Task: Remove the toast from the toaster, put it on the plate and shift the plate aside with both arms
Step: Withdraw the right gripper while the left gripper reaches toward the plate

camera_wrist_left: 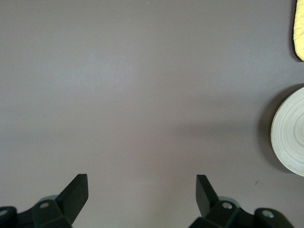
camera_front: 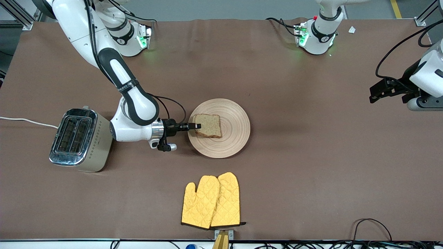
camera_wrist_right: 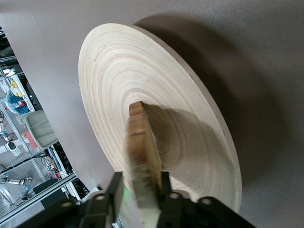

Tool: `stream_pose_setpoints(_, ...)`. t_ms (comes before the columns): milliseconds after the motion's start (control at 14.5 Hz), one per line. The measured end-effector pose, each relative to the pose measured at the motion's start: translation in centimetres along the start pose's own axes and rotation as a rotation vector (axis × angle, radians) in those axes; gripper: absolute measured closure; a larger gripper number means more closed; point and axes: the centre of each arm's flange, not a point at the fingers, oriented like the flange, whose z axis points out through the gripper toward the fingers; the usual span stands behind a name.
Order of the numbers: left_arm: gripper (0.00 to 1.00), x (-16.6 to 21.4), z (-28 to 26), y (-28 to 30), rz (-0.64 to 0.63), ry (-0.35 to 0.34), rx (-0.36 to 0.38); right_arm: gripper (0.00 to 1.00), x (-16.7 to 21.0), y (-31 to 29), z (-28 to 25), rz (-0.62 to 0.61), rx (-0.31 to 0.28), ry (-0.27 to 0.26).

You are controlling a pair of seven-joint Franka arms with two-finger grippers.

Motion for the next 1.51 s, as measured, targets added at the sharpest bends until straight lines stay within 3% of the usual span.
stream_pose_setpoints(344, 0.0, 0.1, 0.3, 0.0, 0.001, -0.004, 0.0, 0.01, 0.2, -0.2, -0.4, -0.003, 0.002, 0.008)
stream_pose_setpoints(688, 0.0, 1.5, 3.2, 0.6, 0.006, -0.056, -0.047, 0.0, 1.2, 0.7, -2.6, -0.021, -0.03, 0.034)
stream_pose_setpoints(964, 0.0, 2.7, 6.3, 2.3, -0.004, -0.125, -0.228, 0.0, 2.4, 1.6, -6.2, -0.101, -0.151, 0.054)
stream_pose_setpoints(1170, 0.0, 4.6, 10.2, 3.2, -0.018, -0.162, -0.322, 0.0, 2.8, 1.9, -10.1, -0.155, -0.247, 0.068)
stream_pose_setpoints(1377, 0.0, 6.3, 14.7, 4.9, 0.041, -0.205, -0.496, 0.0, 2.8, 0.6, -17.8, -0.206, -0.323, 0.005)
stream_pose_setpoints(1514, 0.0, 7.5, 18.4, 5.0, 0.1, -0.221, -0.611, 0.0, 2.2, -1.0, -25.0, -0.235, -0.406, -0.041)
